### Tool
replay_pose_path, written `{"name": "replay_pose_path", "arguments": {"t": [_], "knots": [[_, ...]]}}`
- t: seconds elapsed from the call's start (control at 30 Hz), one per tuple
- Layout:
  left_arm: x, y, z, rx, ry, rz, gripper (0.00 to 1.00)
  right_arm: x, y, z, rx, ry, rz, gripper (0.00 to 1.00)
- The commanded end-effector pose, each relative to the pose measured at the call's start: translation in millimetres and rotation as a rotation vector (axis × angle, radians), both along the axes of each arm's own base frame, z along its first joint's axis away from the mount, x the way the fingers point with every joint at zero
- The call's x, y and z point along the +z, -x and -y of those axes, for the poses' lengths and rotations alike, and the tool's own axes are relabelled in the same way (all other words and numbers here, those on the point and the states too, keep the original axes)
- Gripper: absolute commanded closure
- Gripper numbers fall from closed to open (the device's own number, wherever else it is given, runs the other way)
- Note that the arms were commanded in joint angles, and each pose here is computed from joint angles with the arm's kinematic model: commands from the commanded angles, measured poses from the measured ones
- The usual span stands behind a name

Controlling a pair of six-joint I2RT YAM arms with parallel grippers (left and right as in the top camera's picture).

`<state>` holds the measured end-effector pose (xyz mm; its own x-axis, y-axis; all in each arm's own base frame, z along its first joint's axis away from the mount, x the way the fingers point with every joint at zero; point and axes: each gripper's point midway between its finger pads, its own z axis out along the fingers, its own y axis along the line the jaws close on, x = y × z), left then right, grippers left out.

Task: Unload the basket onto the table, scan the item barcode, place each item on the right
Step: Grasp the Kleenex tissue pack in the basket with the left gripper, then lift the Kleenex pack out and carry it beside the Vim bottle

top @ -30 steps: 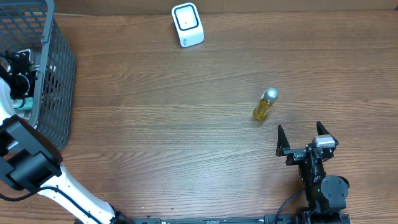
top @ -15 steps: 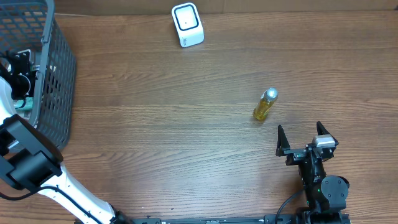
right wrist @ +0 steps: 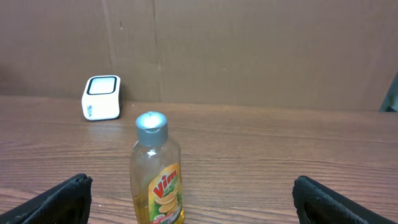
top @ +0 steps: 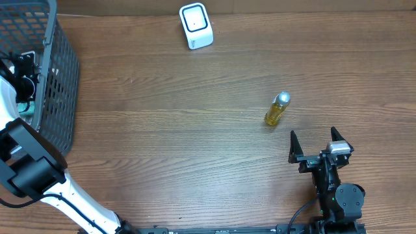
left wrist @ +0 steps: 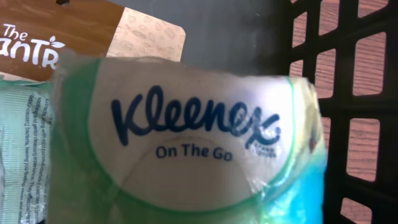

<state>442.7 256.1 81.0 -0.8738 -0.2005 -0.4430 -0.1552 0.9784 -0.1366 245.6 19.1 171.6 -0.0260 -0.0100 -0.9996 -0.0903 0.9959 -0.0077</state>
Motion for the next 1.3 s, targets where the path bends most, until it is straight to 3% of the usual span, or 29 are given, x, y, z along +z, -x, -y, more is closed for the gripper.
{"name": "replay_pose_path", "arguments": {"t": [0.0,0.27,0.53,0.6,0.93,1.1,1.27], "knots": [[-13.1,2.4,2.9,0.033,0.020,-0.035,0.35,-1.7,0.0,-1.7,0.007,0.001,0.004,0.00],[42.6,-15.6,-9.8,0.101,-0.010,0.064,0.38,-1.7,0.0,-1.7,0.007,0.001,0.004,0.00],[150.3,-20.2,-19.6,0.175,-0.100,0.214,0.40,-1.7,0.0,-1.7,0.007,0.001,0.004,0.00],[210.0,-14.2,-17.5,0.227,-0.131,0.312,0.39,-1.7,0.0,-1.7,0.007,0.001,0.004,0.00],[359.3,32.1,22.4,0.366,-0.109,0.623,0.42,-1.7,0.0,-1.7,0.007,0.001,0.004,0.00],[399.4,55.5,63.6,0.331,-0.111,0.698,0.43,-1.7,0.0,-1.7,0.007,0.001,0.004,0.00],[404.5,66.0,117.3,0.252,-0.052,0.678,0.43,-1.7,0.0,-1.7,0.007,0.001,0.004,0.00]]}}
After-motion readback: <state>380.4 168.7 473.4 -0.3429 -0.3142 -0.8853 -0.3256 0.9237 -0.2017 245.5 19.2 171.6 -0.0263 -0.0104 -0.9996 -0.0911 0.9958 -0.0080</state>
